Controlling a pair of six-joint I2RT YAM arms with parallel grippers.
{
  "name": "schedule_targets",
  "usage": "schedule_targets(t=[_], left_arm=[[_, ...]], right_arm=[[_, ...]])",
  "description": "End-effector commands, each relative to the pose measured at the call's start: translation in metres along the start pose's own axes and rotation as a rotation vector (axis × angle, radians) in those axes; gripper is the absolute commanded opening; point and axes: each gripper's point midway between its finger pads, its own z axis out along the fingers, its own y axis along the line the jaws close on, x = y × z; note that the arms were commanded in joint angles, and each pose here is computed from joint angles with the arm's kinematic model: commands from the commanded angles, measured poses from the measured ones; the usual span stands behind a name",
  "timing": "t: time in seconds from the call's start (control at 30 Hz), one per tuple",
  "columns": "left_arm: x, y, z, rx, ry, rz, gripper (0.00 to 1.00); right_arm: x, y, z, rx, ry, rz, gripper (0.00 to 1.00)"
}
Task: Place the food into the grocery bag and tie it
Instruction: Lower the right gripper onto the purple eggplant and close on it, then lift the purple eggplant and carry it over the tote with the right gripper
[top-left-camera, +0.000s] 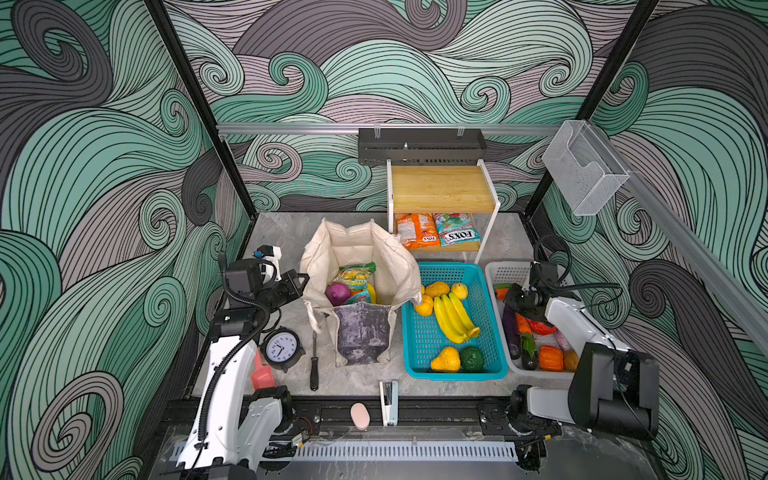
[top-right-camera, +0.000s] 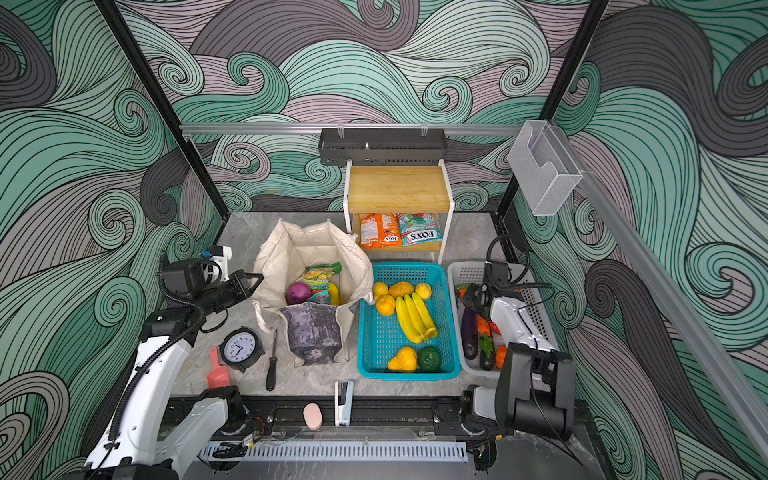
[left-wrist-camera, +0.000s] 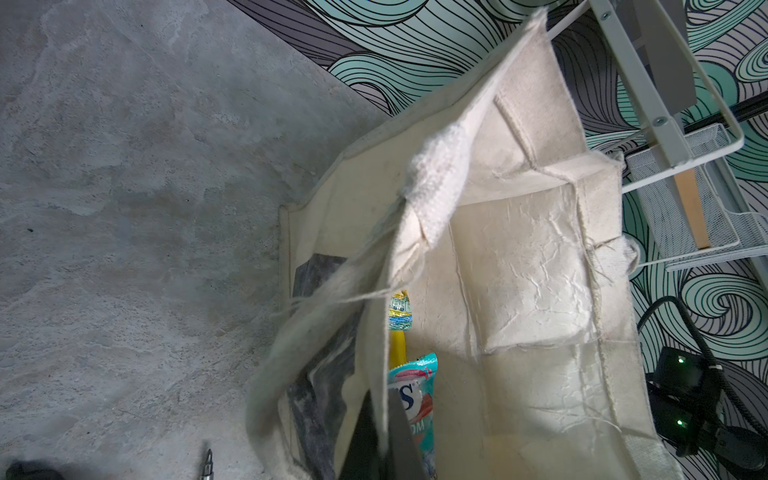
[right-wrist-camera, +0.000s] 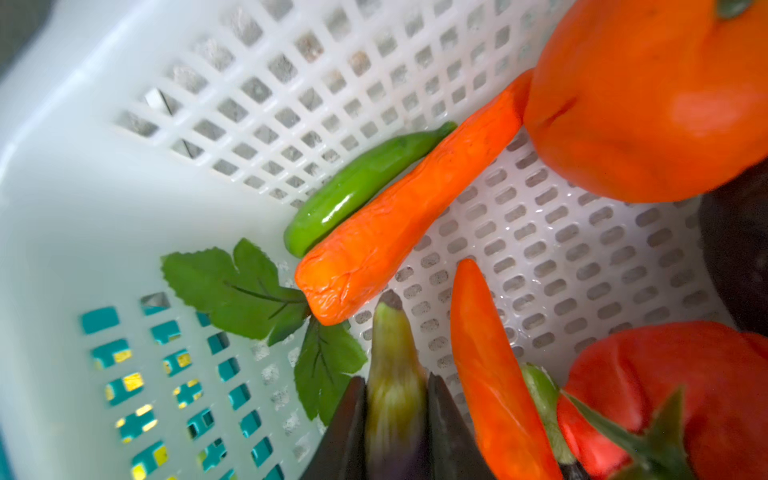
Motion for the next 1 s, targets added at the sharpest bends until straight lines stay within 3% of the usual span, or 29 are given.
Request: schedule_targets(t=[0.0,0.23,0.97], left_arm=[[-0.002,-0.006,-0.002,0.026,-0.003,0.003,0.0],[-0.001,-0.005,-0.002,0.023,-0.005,0.005,0.0],[-0.003,-0.002,-0.003,0.003,-0.015,0.01,0.0]], right_arm=[[0.002,-0.004,-0.002,0.013,-0.007,0.012,0.2],[-0.007,-0.004,-0.02,0.016,-0.062,0.014,0.21],[-0.063,0.026,-0.152,-0.135,-0.453,-0.027,0.19]])
